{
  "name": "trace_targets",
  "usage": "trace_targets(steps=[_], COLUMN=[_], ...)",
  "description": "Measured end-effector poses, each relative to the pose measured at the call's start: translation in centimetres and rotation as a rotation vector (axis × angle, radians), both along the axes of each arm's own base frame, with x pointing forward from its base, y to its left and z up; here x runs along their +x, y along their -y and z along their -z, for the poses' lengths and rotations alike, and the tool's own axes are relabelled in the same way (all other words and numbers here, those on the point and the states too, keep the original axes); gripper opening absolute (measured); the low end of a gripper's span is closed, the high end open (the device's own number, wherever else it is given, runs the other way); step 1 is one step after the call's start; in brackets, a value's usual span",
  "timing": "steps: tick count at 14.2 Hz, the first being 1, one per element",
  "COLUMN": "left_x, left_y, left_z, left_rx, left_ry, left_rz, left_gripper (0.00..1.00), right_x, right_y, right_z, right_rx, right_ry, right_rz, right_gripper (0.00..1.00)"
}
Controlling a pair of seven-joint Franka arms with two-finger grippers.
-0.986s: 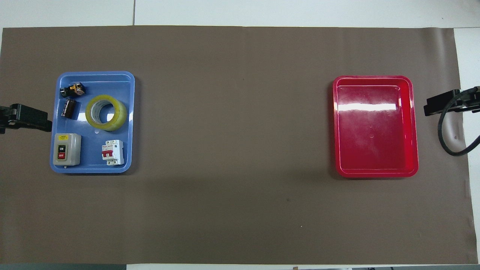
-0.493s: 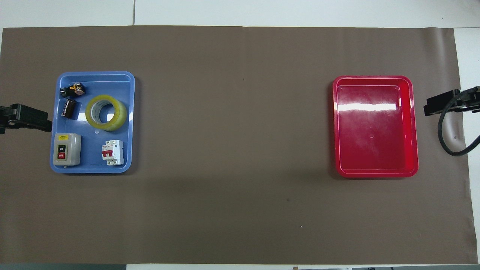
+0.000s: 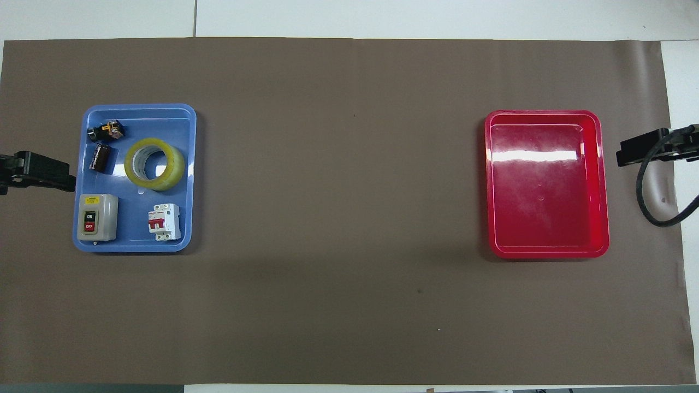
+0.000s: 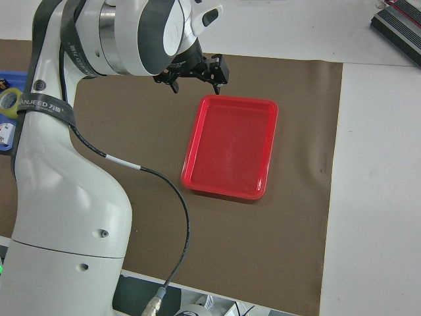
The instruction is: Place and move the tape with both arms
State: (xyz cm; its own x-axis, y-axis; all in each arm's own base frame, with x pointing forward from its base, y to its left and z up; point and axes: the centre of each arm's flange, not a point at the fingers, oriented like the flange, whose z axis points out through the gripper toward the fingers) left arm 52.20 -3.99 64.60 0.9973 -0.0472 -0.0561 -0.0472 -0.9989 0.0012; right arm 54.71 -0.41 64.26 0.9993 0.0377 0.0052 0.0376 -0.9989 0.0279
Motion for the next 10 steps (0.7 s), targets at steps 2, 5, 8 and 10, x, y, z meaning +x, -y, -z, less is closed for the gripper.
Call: trace_targets(steps=[2,5,8,10], left_x=[0.0,0.1,1.4,2.2], left_y=[-0.5,-1.7,-2.4,-4.4], left_z=[0.0,1.3,6.2,11.2], left_rx=[0.000,0.010,0.011,0.011], left_ry=[0.000,-0.003,0.034,0.078], left_rz=[-0.010,-0.031,-0.047,-0.081], left_gripper=[1.00,1.00,1.00,1.00], right_x=[0.0,0.0,0.0,0.0], right_y=[0.0,0.0,0.0,0.0], right_z=[0.0,0.1,0.1,0.2], right_rx=[0.000,0.000,0.000,0.000], right_ry=[0.002,0.002,0.001,0.000], right_rz=[0.001,0.001,0.001,0.001], right_gripper=[1.00,1.00,1.00,1.00])
